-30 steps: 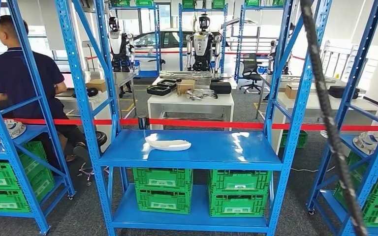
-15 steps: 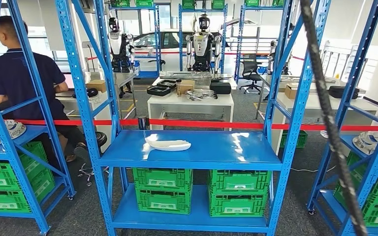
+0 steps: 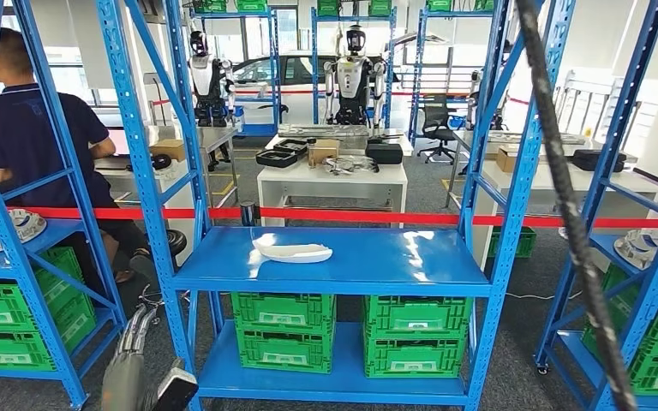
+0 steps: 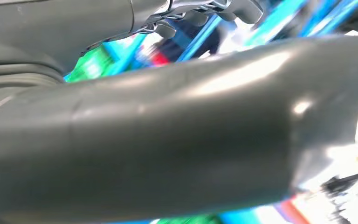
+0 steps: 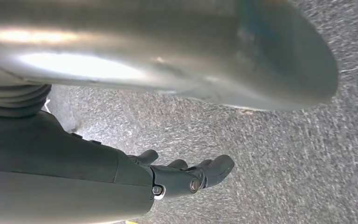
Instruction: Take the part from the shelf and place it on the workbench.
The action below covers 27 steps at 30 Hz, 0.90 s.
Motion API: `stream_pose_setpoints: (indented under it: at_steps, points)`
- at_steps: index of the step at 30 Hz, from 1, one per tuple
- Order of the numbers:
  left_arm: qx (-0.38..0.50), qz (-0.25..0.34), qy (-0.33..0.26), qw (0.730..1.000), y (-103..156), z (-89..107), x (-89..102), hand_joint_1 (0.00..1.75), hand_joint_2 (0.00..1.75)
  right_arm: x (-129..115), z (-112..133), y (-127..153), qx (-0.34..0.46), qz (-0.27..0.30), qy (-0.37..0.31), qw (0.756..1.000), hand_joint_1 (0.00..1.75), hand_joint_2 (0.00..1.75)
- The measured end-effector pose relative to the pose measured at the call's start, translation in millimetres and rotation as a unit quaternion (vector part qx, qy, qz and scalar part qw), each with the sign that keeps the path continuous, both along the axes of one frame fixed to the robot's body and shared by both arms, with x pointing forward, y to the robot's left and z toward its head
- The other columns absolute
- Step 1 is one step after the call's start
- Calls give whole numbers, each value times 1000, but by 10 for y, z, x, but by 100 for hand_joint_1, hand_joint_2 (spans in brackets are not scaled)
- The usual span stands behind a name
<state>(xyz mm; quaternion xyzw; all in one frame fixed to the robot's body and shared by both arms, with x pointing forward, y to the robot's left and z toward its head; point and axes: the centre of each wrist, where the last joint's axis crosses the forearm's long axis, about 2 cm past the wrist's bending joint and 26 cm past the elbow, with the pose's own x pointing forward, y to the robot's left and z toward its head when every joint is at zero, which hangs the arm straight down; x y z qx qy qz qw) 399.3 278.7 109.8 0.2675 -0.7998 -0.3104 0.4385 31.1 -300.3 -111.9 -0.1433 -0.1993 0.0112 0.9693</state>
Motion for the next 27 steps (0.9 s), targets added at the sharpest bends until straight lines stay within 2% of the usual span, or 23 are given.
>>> stream_pose_setpoints:
  at_steps: [3, 12, 27]
  points:
    - [34, -10, -32, 999, -43, 145, 80, 0, 0, -4, -2, 35, 11, 1, 0, 1000, 0, 0]
    - [82, -9, -60, 995, -108, 380, 179, 0, 0, 4, -5, 133, 49, -5, -2, 999, 0, 0]
    - [95, -15, -55, 994, -164, 453, 215, 0, 0, 11, -6, 216, 93, -10, -4, 996, 0, 0]
